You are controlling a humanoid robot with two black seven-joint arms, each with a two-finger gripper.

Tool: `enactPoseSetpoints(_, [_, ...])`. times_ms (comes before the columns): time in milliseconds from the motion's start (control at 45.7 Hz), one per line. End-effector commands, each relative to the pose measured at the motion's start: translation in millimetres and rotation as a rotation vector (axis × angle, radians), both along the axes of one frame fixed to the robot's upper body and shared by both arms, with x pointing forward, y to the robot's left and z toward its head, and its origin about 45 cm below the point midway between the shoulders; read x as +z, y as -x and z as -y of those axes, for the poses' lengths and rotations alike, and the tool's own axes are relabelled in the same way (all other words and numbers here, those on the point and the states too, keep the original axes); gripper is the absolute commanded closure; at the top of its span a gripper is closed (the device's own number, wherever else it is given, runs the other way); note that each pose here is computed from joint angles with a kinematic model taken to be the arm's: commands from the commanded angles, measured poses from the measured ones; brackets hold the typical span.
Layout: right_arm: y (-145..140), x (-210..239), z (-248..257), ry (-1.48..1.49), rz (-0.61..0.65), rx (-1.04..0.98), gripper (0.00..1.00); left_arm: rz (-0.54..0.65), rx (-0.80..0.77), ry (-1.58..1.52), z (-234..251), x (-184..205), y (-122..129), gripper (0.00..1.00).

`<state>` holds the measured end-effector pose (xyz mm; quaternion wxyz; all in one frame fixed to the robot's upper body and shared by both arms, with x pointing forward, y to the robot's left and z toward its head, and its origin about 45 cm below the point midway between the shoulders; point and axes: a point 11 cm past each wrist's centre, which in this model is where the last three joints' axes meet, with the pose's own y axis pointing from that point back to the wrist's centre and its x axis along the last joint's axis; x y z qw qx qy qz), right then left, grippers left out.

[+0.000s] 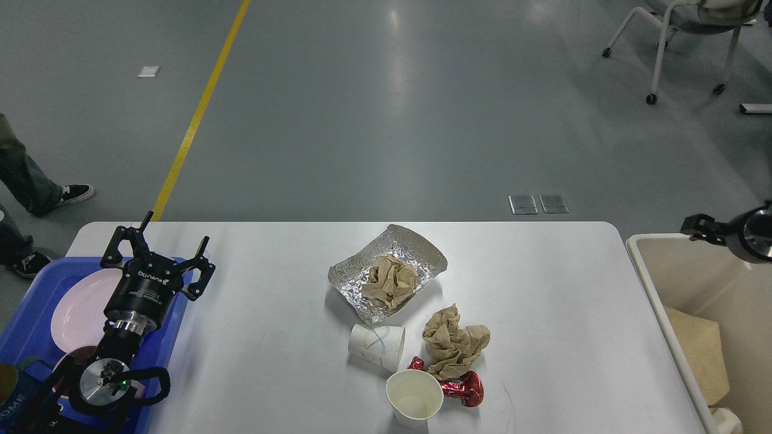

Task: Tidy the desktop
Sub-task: 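Raise the right gripper and move it over the foil tray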

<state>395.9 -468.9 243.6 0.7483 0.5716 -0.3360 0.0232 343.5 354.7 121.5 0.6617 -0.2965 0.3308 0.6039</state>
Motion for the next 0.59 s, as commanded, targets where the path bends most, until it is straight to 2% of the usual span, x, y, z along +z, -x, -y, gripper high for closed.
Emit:
enactPoseSetpoints(0, [-19,51,-61,-0.088,-0.094,0.108,0.0,0.0,0.0,0.0,0,0,0,0.04])
enactPoseSetpoints(175, [-16,113,-146,-0.162,-0.207,0.266,0.0,-0.001,-0.001,0.0,0,0,0,0.04])
enactPoseSetpoints(328, [22,152,-206,-0.223,-0.242,0.379,0.0,-0.001,-0.001,0.0,0,0,0,0.04])
enactPoseSetpoints(459, [56,165,-235,-0.233,-0.288,0.428,0.0,0.0,0.0,0.0,0,0,0,0.04])
enactPoseSetpoints(569, [79,157,-247,-0.26,-0.352,0.454,0.0,0.0,0.0,0.0,0,0,0,0.04])
